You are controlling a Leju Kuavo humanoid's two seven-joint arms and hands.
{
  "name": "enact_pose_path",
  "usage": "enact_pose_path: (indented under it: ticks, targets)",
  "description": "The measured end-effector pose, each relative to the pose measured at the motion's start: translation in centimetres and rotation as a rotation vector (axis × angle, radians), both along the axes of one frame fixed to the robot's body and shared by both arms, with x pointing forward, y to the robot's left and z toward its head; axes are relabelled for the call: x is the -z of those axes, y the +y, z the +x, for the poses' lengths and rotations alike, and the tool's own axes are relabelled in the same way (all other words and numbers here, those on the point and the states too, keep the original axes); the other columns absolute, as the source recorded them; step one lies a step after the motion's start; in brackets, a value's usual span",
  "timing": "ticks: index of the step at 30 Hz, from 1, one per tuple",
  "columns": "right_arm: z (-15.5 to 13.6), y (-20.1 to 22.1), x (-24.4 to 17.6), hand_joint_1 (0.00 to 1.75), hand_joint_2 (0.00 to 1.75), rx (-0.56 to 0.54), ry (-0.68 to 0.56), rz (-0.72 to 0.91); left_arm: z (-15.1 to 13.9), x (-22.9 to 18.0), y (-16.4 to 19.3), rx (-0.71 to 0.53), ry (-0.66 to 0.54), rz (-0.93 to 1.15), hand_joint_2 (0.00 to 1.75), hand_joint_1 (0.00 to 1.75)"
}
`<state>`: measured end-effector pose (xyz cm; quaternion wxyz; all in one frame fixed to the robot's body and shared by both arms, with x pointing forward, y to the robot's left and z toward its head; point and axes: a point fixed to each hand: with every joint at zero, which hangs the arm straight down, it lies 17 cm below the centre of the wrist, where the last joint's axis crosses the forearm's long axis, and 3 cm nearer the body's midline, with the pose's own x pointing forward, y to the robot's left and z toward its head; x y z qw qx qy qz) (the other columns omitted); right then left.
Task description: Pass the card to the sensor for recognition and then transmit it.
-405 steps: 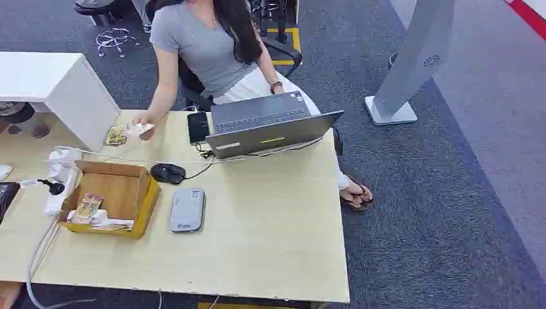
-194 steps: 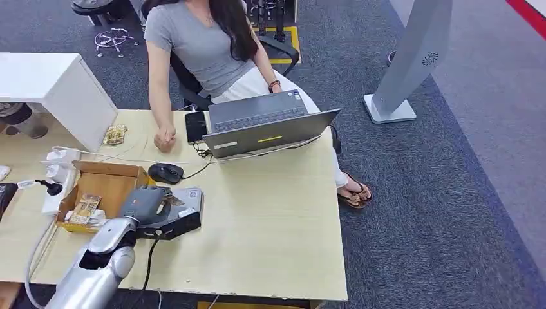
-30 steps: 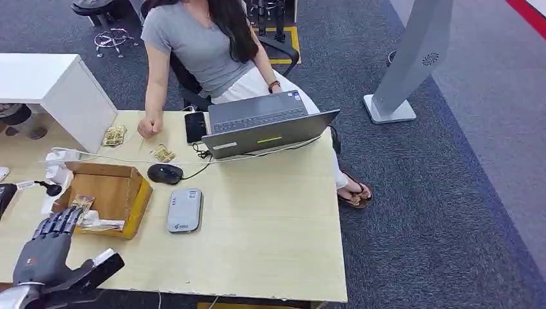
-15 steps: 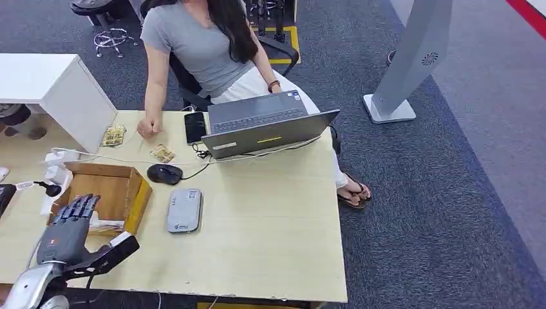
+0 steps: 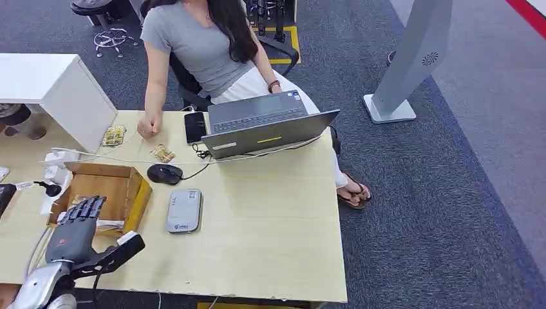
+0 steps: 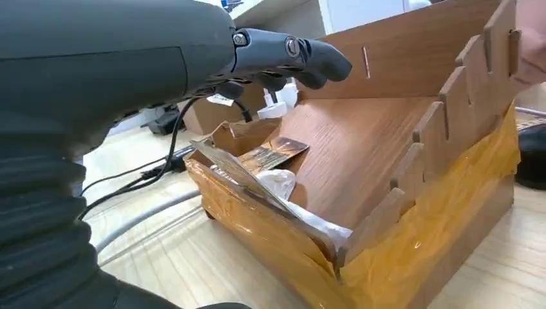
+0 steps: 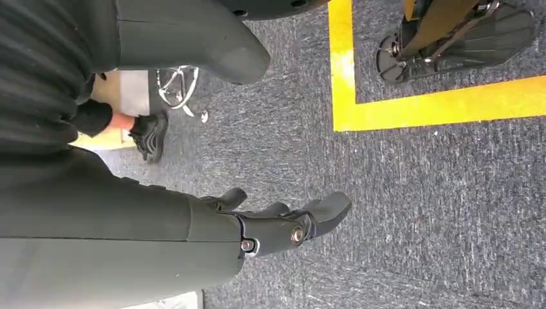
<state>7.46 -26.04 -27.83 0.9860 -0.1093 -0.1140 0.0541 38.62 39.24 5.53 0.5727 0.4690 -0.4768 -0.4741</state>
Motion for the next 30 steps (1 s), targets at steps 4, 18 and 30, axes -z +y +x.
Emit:
enact_pose_path:
  ticks: [4, 18, 30]
  targets:
    - [0.0, 0.0, 0.0, 0.0, 1.75, 0.0, 0.0, 0.0, 0.0, 0.1, -0.2, 0.004, 0.002, -0.001, 1.75, 0.0]
    - [0.0, -0.1, 0.0, 0.0, 1.75, -0.006, -0.003, -0.004, -0.7, 0.4, 1.2, -0.038, 0.007, 0.005, 1.75, 0.0]
    - [0.0, -0.1, 0.0, 0.0, 1.75, -0.006, -0.003, -0.004, -0.7, 0.4, 1.4, -0.038, 0.008, 0.008, 1.75, 0.0]
